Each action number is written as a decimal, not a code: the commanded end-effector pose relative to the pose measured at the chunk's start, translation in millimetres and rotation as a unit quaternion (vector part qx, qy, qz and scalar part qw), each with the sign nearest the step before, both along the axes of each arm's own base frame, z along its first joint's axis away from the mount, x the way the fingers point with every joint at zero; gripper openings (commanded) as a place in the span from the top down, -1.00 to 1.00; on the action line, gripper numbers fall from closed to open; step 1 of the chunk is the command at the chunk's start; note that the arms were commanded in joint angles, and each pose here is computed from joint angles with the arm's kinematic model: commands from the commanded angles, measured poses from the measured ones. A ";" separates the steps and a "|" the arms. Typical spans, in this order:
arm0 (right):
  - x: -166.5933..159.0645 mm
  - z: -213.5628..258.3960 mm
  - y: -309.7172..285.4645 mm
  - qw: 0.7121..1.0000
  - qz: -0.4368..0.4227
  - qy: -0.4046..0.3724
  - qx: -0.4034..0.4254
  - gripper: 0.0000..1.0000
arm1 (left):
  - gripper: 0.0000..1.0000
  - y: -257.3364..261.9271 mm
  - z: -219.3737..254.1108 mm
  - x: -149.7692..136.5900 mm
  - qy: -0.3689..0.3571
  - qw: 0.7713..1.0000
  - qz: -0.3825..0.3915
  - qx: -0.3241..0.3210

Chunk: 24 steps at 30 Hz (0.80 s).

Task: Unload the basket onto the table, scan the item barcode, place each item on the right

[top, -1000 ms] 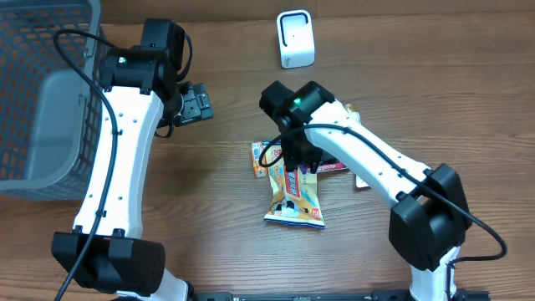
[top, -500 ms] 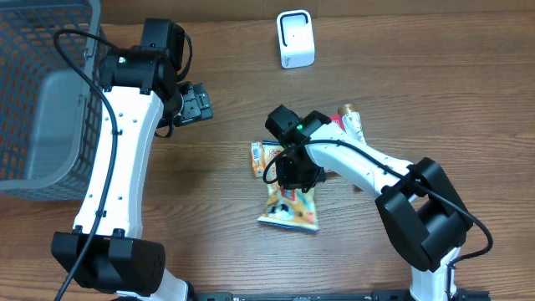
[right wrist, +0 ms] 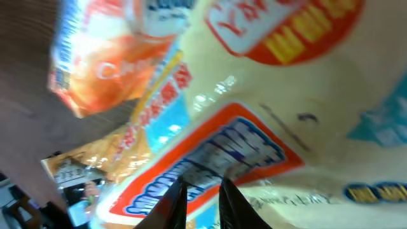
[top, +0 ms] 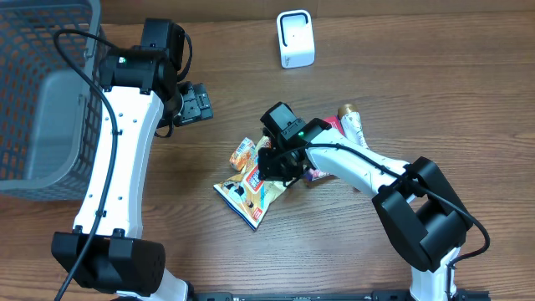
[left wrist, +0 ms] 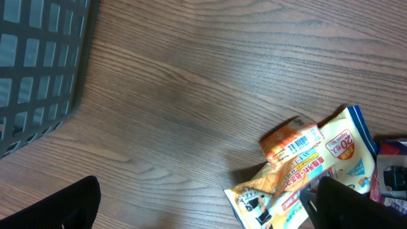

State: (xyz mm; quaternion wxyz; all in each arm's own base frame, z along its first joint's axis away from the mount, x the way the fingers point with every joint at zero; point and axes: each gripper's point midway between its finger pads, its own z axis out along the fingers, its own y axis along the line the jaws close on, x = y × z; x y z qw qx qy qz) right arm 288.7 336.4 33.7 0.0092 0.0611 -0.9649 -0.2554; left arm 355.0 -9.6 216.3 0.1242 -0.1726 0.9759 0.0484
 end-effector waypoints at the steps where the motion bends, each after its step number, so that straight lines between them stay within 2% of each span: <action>1: -3.3 8.4 10.7 1.000 0.008 0.000 0.027 0.61 | -1.00 -0.5 0.3 2.3 -0.001 1.000 -0.006 0.001; 5: 2.8 7.7 10.2 1.000 0.005 -0.016 0.022 0.62 | -1.00 -0.6 0.3 2.3 -0.001 1.000 -0.006 0.001; 12: 19.3 -4.7 -42.0 0.993 -0.026 -0.046 -0.106 0.61 | -0.99 -0.5 0.3 2.3 -0.001 1.000 -0.006 0.001; 18: 19.4 -9.9 -53.1 0.990 -0.047 -0.040 -0.131 0.63 | -1.00 -0.5 0.3 2.3 -0.001 1.000 -0.006 0.001; 24: 29.1 -31.2 -44.3 0.989 -0.088 -0.036 -0.115 0.71 | -1.00 -0.5 0.3 2.3 -0.001 1.000 -0.006 0.001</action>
